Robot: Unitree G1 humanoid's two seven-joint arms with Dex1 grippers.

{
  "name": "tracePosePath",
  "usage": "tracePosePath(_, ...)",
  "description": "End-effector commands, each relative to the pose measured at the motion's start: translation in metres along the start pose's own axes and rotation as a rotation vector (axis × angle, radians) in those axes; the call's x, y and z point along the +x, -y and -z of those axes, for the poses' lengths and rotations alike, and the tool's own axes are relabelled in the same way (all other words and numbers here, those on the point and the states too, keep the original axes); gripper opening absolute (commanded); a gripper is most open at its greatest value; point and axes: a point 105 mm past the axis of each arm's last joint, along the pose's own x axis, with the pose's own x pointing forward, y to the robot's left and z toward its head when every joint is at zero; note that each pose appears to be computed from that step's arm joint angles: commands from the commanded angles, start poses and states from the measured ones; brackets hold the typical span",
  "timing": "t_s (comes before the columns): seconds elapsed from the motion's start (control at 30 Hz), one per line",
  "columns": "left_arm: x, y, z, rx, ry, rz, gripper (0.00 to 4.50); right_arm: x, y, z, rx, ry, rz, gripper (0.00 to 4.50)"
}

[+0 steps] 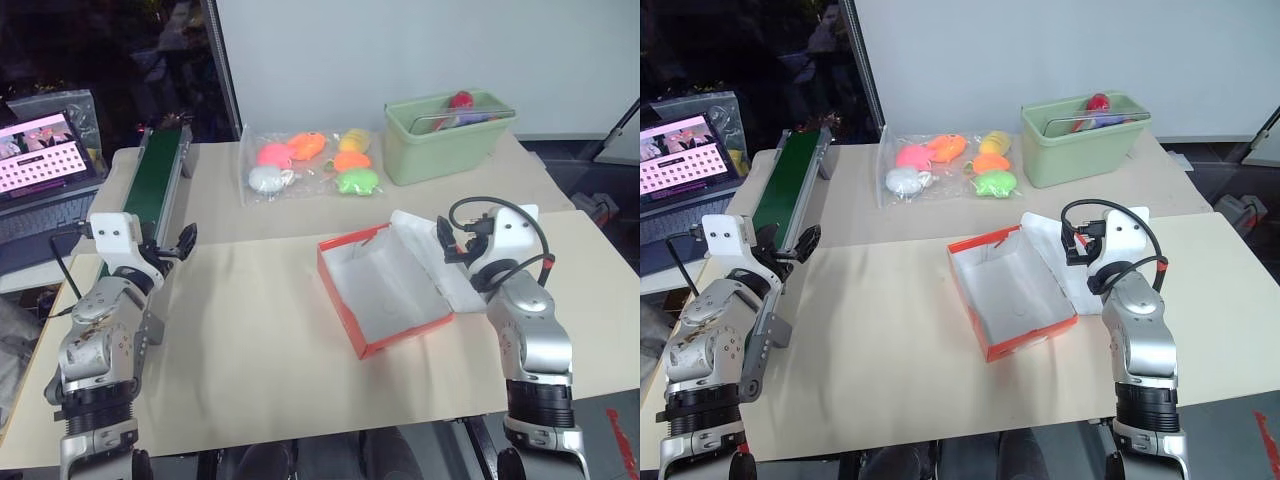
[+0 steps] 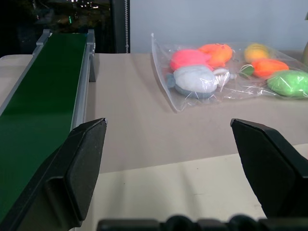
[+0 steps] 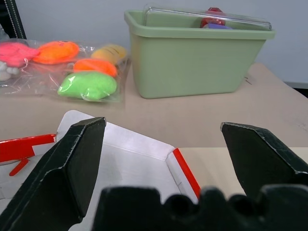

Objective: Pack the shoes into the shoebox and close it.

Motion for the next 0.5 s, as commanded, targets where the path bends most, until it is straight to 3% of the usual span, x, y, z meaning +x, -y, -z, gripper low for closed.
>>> tracePosePath(0.03,0.003,0.010,-0.011,0.033,0.033,0.036,4.40,-0.002,-0.015,-0.017,-0.005,0.056,-0.056,4.50)
tracePosePath(0.27,0.007,0.010,-0.007,0.029,0.018,0.033,4.40,-0.029,-0.141,-0.050,0.021,0.054,-0.767,4.50)
tracePosePath(0.5,-0.013,-0.013,-0.007,0.073,0.009,0.000,4.40,-0.085,-0.171,-0.059,0.050,0.003,-1.277,4.50)
